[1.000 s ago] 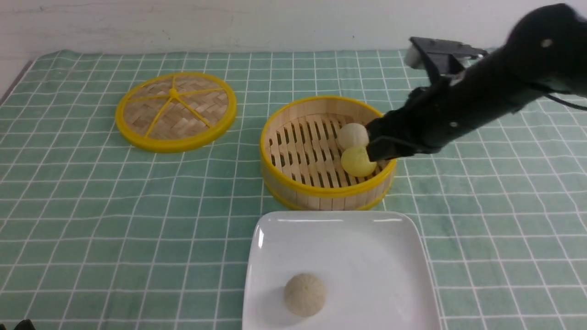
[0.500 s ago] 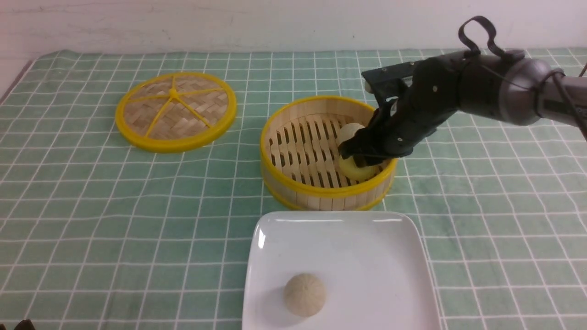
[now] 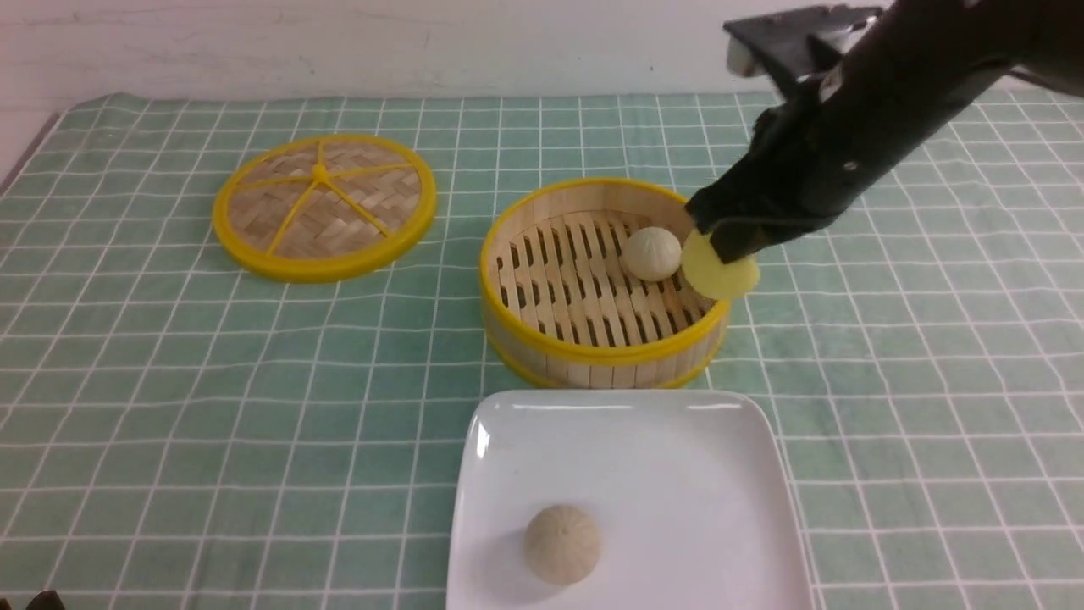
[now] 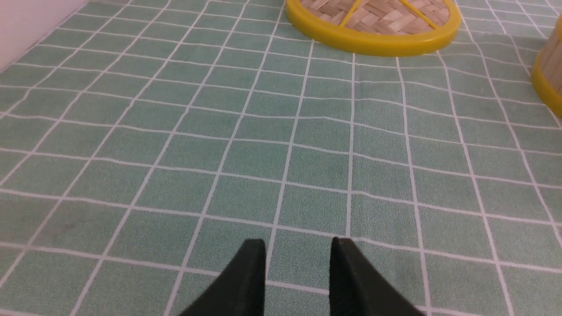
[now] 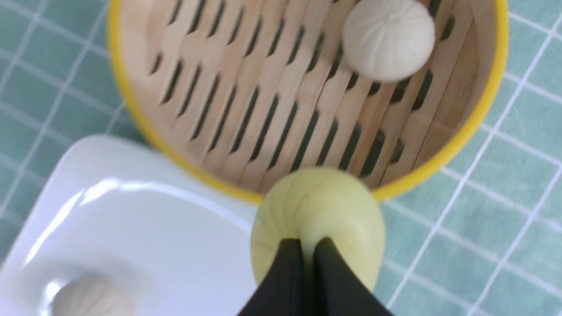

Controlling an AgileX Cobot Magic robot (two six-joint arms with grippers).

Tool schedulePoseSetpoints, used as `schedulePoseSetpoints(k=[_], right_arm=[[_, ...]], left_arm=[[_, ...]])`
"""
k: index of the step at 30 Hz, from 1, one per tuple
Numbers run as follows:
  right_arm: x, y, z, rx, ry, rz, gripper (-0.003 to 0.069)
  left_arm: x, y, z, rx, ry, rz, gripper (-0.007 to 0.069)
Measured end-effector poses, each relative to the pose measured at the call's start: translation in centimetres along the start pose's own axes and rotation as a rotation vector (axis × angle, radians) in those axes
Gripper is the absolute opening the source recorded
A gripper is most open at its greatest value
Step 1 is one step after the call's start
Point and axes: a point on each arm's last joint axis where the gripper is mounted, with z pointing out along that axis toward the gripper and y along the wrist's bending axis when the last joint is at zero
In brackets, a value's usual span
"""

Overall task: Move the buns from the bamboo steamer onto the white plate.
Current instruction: 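Move the steamed bun from the bamboo steamer onto the white plate with the right gripper, then reach toward a bun in the bamboo steamer with the right gripper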

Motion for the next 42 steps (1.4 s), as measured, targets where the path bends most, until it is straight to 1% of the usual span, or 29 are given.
schedulePoseSetpoints(k=[2, 4, 8, 12, 15, 17, 20, 24, 26, 28, 29, 30, 32, 34, 36, 37, 39, 42], right_arm=[[1.6, 0.8, -1.3, -0.048, 0.048, 0.0, 0.0009], [3.6, 1.5, -1.0, -0.093, 0.099, 0.0, 0.0009], [7.3, 1.9, 3.8, -0.15, 0.153, 0.048, 0.0011], [10.0, 1.7, 9.0, -0.144, 0.131, 0.119, 0.0025], [11.0, 0.9, 11.9, -0.117, 0.12, 0.187, 0.0066], [11.1, 0.7, 12.7, -0.111, 0.12, 0.207, 0.012], [10.6, 0.8, 12.5, -0.115, 0.122, 0.179, 0.0229], [8.8, 1.4, 10.6, -0.12, 0.14, 0.051, 0.045], [7.0, 1.7, 8.7, -0.107, 0.098, -0.023, 0.0536], [5.2, 2.0, 7.1, -0.085, 0.034, -0.074, 0.0587], [4.1, 2.0, 6.3, -0.067, -0.007, -0.095, 0.0598], [3.6, 2.0, 6.0, -0.055, -0.029, -0.101, 0.0602], [1.1, 2.0, 5.0, -0.013, -0.129, -0.099, 0.0595], [-0.8, 1.7, 5.3, 0.026, -0.181, -0.095, 0.0561], [-2.2, 1.3, 6.4, 0.062, -0.199, -0.092, 0.0523], [-2.8, 0.9, 7.8, 0.089, -0.189, -0.096, 0.0501], [-3.8, 0.3, 9.3, 0.133, -0.19, -0.102, 0.0472], [-4.9, -0.8, 12.0, 0.209, -0.177, -0.106, 0.0449]], left_arm=[[0.0, 0.0, 0.0, 0.0, 0.0, 0.0, 0.024], [0.0, 0.0, 0.0, 0.0, 0.0, 0.0, 0.024], [0.0, 0.0, 0.0, 0.0, 0.0, 0.0, 0.024], [0.0, 0.0, 0.0, 0.0, 0.0, 0.0, 0.024], [0.0, 0.0, 0.0, 0.0, 0.0, 0.0, 0.024], [0.0, 0.0, 0.0, 0.0, 0.0, 0.0, 0.024], [0.0, 0.0, 0.0, 0.0, 0.0, 0.0, 0.024], [0.0, 0.0, 0.0, 0.0, 0.0, 0.0, 0.024], [0.0, 0.0, 0.0, 0.0, 0.0, 0.0, 0.024], [0.0, 0.0, 0.0, 0.0, 0.0, 0.0, 0.024], [0.0, 0.0, 0.0, 0.0, 0.0, 0.0, 0.024], [0.0, 0.0, 0.0, 0.0, 0.0, 0.0, 0.024], [0.0, 0.0, 0.0, 0.0, 0.0, 0.0, 0.024], [0.0, 0.0, 0.0, 0.0, 0.0, 0.0, 0.024], [0.0, 0.0, 0.0, 0.0, 0.0, 0.0, 0.024], [0.0, 0.0, 0.0, 0.0, 0.0, 0.0, 0.024], [0.0, 0.0, 0.0, 0.0, 0.0, 0.0, 0.024], [0.0, 0.0, 0.0, 0.0, 0.0, 0.0, 0.024]])
